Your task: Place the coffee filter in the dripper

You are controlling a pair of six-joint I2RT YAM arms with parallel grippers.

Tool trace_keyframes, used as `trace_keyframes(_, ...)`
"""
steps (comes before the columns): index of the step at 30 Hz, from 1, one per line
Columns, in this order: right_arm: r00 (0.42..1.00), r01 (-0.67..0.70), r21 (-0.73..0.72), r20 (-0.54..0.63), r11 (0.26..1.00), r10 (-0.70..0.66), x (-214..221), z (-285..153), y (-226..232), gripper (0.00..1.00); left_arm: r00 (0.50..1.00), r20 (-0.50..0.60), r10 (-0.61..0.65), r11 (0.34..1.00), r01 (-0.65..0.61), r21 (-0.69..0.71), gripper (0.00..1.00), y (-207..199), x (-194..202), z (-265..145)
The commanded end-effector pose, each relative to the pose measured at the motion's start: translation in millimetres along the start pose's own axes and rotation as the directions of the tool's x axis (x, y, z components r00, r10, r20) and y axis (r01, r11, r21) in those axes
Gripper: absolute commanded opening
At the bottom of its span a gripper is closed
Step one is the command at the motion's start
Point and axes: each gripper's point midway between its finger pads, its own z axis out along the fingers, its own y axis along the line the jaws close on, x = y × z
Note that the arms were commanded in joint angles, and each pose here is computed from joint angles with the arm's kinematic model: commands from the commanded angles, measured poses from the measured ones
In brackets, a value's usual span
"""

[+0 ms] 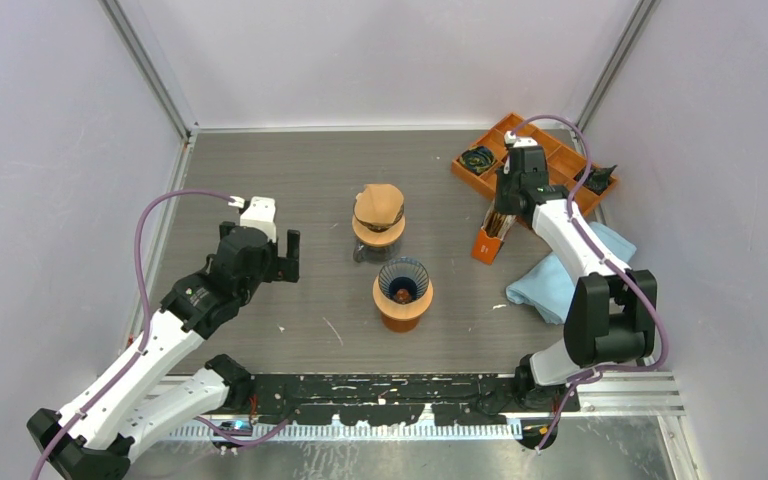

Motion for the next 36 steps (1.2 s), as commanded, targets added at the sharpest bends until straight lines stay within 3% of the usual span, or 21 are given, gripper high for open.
trace_keyframes(1, 0.997, -0.024, -0.024, 0.068, 0.999, 0.025, -22, 0, 4, 0.25, 0.997, 0.071, -0.031, 1.0, 0.032, 0.0, 0.99, 0, -19, 0)
trace_keyframes(30, 0.999, -0.042, -0.002, 0.026, 0.999, 0.042, -11, 21, -1, 0.23, 0.997, 0.065, -0.033, 0.999, 0.032, 0.019, 0.99, -3, -18, 1)
trace_keyframes(36, 0.998, -0.052, -0.009, 0.039, 0.999, 0.053, -17, 19, 1, 0.08, 0.997, 0.063, -0.033, 0.999, 0.031, 0.028, 0.99, -4, -17, 0)
